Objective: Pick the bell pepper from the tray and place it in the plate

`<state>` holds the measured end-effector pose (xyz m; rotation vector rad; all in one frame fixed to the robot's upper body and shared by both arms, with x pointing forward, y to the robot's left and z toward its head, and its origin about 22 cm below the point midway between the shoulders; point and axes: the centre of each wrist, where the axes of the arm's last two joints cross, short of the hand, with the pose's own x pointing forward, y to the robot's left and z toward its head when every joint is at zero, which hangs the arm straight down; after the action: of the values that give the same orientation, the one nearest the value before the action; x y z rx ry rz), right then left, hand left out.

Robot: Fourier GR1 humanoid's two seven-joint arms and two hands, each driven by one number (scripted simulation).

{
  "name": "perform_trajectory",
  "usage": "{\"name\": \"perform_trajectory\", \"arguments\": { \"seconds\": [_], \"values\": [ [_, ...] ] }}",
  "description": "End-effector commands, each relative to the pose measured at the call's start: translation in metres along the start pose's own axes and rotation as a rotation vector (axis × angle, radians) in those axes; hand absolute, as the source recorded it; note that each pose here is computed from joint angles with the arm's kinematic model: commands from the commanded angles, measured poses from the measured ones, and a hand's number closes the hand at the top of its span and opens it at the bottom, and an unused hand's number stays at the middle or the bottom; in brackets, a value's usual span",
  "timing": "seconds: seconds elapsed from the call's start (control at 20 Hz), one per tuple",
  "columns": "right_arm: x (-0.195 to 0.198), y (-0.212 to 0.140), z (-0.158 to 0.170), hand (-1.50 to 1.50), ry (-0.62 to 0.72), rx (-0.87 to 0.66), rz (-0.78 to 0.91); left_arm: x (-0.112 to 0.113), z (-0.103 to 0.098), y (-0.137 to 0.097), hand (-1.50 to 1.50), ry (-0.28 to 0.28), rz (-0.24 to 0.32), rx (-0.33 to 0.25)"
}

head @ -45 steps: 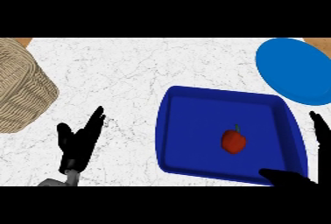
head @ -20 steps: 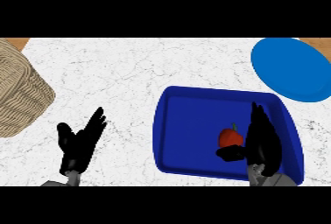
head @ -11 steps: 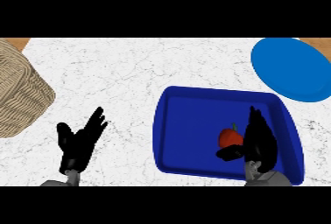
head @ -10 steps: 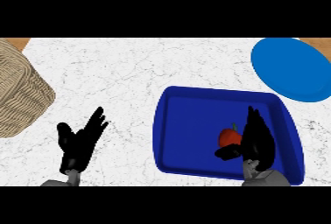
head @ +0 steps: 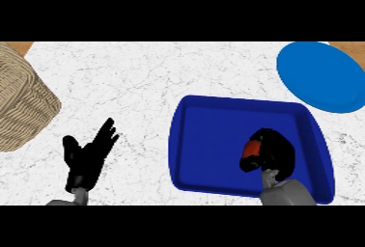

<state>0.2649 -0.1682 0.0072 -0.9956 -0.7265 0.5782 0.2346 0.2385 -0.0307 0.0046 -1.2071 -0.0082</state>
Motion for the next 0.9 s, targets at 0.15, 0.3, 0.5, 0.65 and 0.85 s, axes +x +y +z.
{"name": "perform_trajectory", "arguments": {
  "seconds": [0.15,0.3,0.5,0.65,0.85],
  "values": [
    [0.001,-0.002,-0.014,1.5,-0.002,-0.073,0.054,0.012,0.006,-0.007,0.0,0.018,-0.007,0.003],
    [0.077,-0.008,-0.025,1.5,0.015,-0.14,0.025,-0.006,-0.011,-0.01,0.0,0.01,0.004,-0.031],
    [0.125,-0.053,-0.037,1.5,0.104,-0.212,-0.087,0.011,-0.009,-0.018,0.0,-0.025,-0.043,-0.095],
    [0.148,-0.084,-0.039,1.5,0.019,-0.436,-0.174,0.016,-0.01,-0.016,0.0,-0.03,-0.037,-0.114],
    [0.161,-0.099,-0.048,1.5,-0.004,-0.651,-0.207,0.006,-0.01,-0.026,0.0,-0.009,-0.037,-0.114]
  ]
}}
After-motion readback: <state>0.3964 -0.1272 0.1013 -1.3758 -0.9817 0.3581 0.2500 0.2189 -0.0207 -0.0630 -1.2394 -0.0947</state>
